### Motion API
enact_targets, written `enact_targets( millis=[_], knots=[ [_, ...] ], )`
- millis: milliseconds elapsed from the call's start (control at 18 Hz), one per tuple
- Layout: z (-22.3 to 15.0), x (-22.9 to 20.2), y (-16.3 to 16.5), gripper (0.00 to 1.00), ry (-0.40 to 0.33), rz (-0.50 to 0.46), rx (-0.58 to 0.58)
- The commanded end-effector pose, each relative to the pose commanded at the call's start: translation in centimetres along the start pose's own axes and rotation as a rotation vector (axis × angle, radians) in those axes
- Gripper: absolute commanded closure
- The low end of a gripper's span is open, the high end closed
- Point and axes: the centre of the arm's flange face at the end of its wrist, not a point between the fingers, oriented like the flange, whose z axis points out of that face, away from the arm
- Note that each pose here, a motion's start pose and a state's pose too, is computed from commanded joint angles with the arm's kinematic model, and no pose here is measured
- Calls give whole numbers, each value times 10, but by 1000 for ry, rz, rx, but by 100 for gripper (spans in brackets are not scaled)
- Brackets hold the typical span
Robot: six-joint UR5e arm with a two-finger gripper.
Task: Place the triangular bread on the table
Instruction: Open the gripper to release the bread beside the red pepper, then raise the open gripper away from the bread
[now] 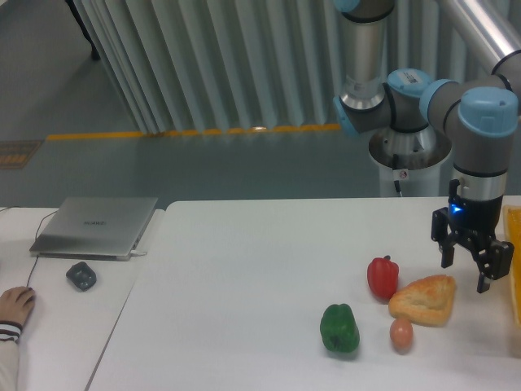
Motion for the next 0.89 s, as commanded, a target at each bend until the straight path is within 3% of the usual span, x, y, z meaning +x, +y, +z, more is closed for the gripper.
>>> enact_targets(
  millis=[278,444,889],
  knots=[
    [5,2,9,0,-22,16,-101],
    [5,2,14,0,-27,119,-152],
    [-7,28,28,0,159,194,-294]
  ],
)
